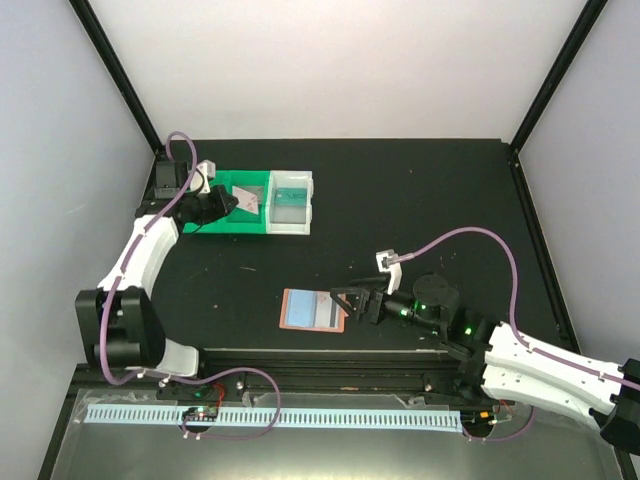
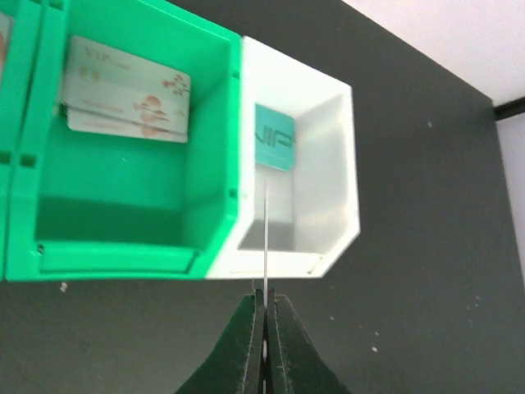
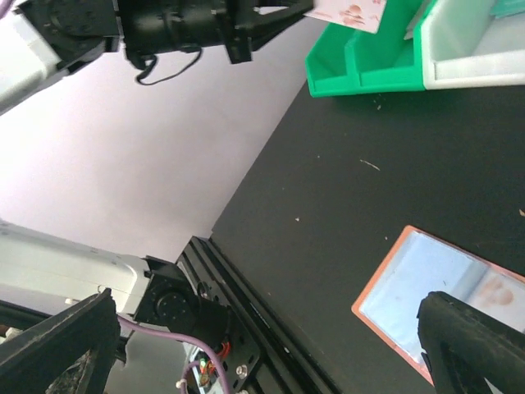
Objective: Take the credit cards out of the card holder
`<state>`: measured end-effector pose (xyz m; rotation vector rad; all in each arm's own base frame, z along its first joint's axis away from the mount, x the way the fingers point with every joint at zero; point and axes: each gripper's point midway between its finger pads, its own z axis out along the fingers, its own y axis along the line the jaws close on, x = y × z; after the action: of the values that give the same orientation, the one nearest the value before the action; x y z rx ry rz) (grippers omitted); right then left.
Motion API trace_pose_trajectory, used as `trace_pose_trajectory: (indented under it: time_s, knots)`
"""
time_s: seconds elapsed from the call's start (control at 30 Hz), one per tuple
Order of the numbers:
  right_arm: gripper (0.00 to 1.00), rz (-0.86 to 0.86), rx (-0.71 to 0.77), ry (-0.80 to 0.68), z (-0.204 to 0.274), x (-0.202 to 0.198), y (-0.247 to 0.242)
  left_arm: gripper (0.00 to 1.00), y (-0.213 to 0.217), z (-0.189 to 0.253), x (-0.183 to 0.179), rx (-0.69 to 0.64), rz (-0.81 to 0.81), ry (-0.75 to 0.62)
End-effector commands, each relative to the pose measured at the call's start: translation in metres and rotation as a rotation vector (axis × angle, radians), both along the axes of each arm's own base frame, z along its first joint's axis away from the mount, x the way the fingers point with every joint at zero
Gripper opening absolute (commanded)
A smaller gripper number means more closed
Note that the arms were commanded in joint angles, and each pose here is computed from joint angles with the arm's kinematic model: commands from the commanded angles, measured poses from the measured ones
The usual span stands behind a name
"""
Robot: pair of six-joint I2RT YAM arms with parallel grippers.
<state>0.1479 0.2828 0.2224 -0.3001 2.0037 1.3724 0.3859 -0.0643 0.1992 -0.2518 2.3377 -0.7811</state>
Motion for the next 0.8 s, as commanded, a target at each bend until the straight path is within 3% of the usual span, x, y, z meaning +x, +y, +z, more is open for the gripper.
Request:
trace_pose_trajectory:
  time_s: [0.0,0.4,0.77]
  knots:
    - [1.0,-0.018,0.001,-0.017,0.01,0.004,-0.001,0.01,0.025,0.001,0.031,0.111,0.042,-0.019]
    - [1.0,-0.045,-0.007,-0.011,0.012,0.011,0.002,0.01,0.03,-0.02,0.102,0.068,0.027,-0.003]
    - [1.0,-0.007,-0.047,0.005,0.01,0.017,0.024,0.02,0.029,-0.05,0.127,0.046,0.033,0.037]
